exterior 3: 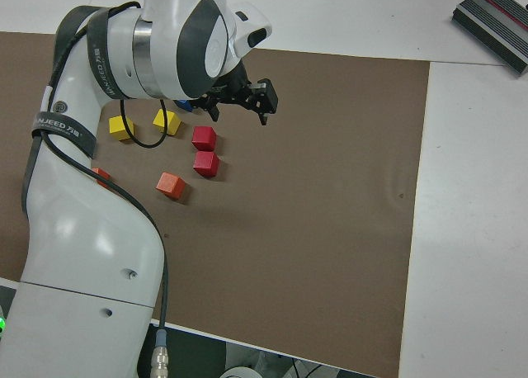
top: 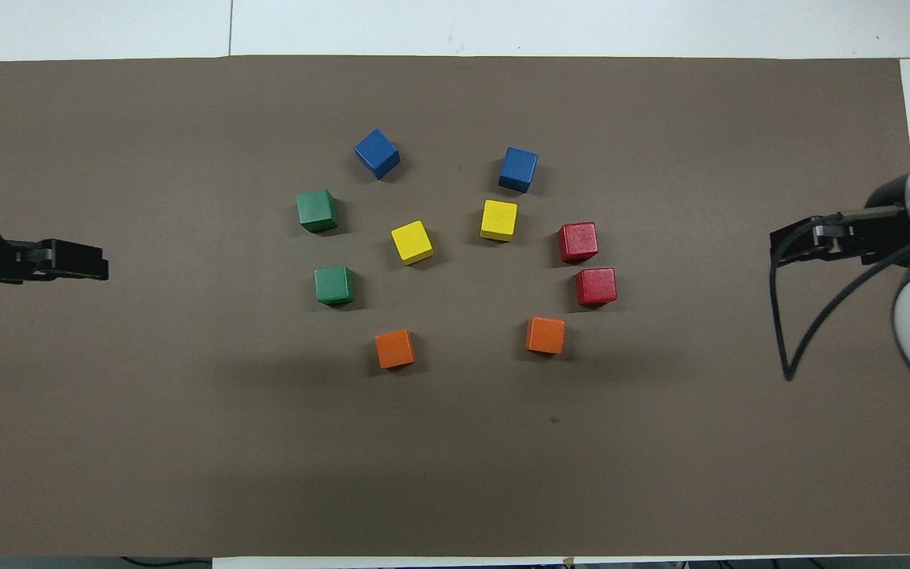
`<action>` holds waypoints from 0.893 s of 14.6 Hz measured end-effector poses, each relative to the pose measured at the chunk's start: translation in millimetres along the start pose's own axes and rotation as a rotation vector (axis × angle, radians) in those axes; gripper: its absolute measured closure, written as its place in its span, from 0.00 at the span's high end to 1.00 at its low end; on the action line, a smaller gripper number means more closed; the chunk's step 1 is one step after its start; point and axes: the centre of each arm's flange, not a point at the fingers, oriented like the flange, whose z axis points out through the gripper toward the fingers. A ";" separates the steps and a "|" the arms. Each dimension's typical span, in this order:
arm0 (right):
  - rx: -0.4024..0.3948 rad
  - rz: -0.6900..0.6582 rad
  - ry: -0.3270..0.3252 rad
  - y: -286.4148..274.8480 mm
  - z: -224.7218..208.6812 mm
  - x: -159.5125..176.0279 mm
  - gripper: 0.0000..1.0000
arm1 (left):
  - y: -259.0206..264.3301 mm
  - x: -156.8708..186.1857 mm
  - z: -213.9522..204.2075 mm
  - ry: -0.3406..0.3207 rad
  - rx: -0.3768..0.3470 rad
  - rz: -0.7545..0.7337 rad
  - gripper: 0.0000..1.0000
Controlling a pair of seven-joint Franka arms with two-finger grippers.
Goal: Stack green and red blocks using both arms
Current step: 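Reach the left gripper to a green cube while the right gripper reaches a red cube, then grasp the green cube with the left gripper while the right gripper grasps red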
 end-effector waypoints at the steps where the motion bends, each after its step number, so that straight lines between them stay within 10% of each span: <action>1: 0.000 0.005 0.010 -14.2 8.4 3.7 1.00 | 17.6 -0.3 9.5 0.007 -0.002 0.020 1.00; 13: 0.029 0.016 0.121 -116.5 169.9 64.8 1.00 | 131.7 17.3 151.5 -0.002 -0.018 0.110 1.00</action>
